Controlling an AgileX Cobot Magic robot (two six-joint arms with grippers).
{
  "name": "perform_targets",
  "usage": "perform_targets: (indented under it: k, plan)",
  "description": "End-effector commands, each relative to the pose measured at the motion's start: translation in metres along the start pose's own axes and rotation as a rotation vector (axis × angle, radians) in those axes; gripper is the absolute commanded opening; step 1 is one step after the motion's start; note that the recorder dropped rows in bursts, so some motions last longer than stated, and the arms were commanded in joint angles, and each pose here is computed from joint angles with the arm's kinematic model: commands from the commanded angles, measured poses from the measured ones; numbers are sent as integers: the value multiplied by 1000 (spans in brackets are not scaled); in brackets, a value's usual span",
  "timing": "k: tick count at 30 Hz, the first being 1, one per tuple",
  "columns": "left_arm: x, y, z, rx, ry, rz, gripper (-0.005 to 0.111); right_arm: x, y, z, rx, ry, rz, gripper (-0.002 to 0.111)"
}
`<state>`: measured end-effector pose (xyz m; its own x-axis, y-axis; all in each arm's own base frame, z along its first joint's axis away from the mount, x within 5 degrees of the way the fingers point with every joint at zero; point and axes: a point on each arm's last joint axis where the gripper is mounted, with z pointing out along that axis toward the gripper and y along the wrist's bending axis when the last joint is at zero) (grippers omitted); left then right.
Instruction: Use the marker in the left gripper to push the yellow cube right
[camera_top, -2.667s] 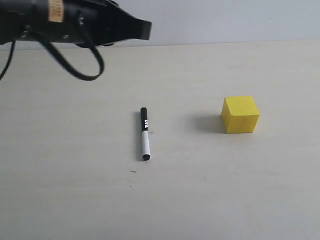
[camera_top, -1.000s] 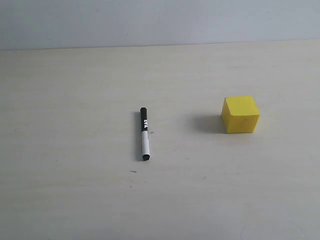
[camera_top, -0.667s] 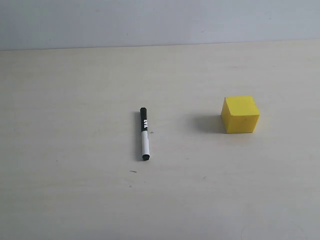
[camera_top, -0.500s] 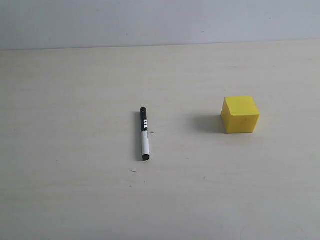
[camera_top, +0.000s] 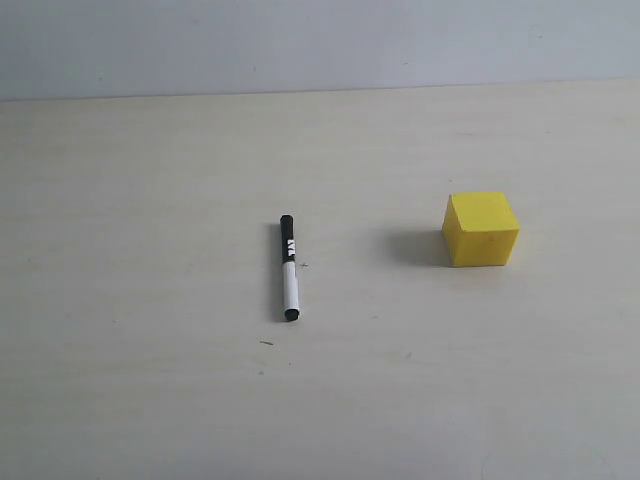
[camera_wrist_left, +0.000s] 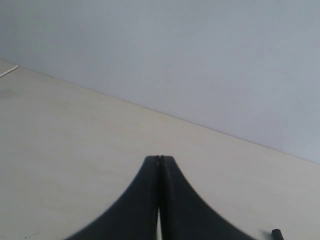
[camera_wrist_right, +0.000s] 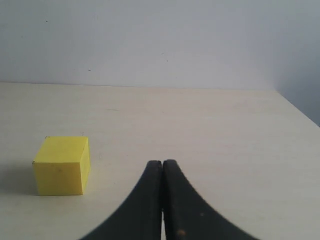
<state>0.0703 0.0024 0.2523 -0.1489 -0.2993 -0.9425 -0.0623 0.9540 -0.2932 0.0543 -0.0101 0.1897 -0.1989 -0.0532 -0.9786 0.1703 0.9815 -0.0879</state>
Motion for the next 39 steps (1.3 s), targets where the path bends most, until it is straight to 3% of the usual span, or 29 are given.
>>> perform_targets:
  k: [1, 7, 18, 33, 39]
  plan:
    - [1, -1, -6, 27, -25, 62, 0, 1, 0, 0, 7, -6, -2, 0]
    - [20, 3, -9, 52, -31, 162, 0, 1, 0, 0, 7, -6, -2, 0]
    - [63, 14, -5, 61, 33, 78, 0, 1, 0, 0, 7, -6, -2, 0]
    - [68, 12, -6, 106, 87, 86, 0, 1, 0, 0, 7, -6, -2, 0]
    - [68, 10, -6, 159, 84, 161, 0, 1, 0, 0, 7, -6, -2, 0]
